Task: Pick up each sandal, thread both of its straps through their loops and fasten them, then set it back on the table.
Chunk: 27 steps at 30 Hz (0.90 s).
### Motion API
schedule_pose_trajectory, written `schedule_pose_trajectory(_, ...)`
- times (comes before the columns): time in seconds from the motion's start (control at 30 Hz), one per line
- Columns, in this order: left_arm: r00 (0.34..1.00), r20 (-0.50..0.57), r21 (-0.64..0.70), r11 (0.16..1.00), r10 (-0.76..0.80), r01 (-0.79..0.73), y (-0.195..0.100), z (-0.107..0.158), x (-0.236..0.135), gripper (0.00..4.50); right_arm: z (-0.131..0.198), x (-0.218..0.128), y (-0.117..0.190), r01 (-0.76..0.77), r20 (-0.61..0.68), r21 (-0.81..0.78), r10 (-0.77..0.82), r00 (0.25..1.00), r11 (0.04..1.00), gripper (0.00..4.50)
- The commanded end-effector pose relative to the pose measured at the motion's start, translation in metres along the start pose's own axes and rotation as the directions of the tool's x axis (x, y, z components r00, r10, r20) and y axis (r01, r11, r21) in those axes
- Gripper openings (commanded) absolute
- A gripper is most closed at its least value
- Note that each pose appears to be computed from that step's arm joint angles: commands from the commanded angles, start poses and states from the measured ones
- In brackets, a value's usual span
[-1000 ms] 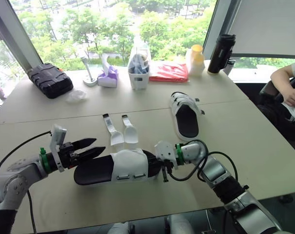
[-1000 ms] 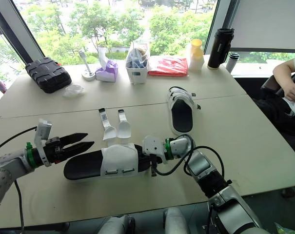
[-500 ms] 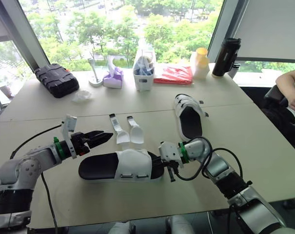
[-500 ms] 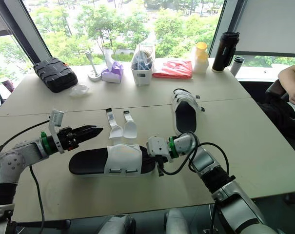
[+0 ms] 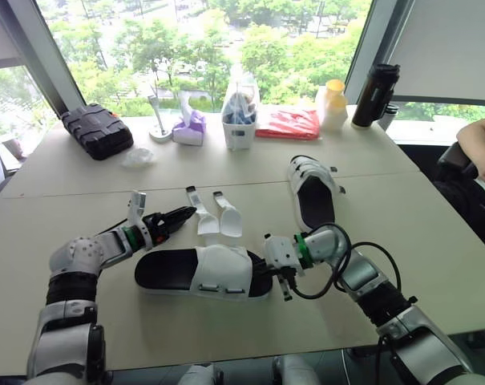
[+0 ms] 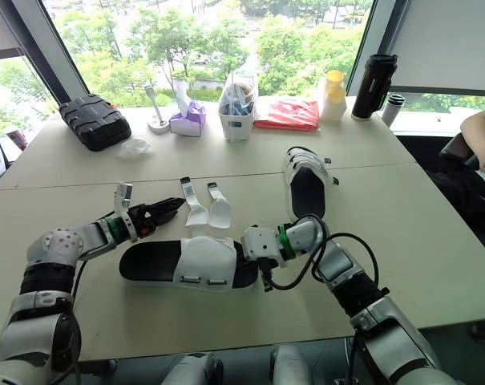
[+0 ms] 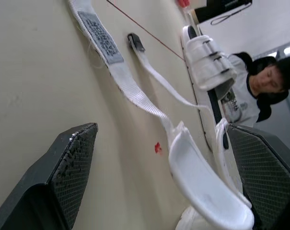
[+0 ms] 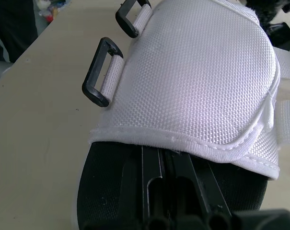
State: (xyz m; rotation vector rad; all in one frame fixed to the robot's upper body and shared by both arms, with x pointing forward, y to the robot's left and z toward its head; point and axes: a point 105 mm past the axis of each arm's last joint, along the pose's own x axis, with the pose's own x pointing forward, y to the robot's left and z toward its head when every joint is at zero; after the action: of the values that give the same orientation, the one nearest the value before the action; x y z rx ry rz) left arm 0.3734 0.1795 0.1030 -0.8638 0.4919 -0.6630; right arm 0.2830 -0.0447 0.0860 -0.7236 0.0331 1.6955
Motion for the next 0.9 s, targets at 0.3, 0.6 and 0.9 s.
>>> schedule_pose_trajectory(0.3, 0.996, -0.078, -0.027, 0.999, 0.035, -0.037, 0.003, -0.009, 0.035, 4.50, -0.002, 0.009, 0.021, -0.098, -0.026, -0.051, 0.097, 0.995, 0.994, 0.07)
schedule_pose_trajectory(0.6, 0.971, -0.239, 0.028, 0.999, -0.029, 0.037, -0.005, -0.033, 0.016, 4.50, 0.000, 0.007, -0.004, 0.000, -0.020, -0.081, -0.002, 1.000, 0.997, 0.07)
schedule_pose_trajectory(0.9, 0.960, -0.276, -0.004, 0.998, -0.057, 0.058, -0.010, -0.057, -0.025, 4.50, -0.005, -0.005, -0.020, 0.072, -0.050, -0.048, -0.075, 0.996, 0.996, 0.07)
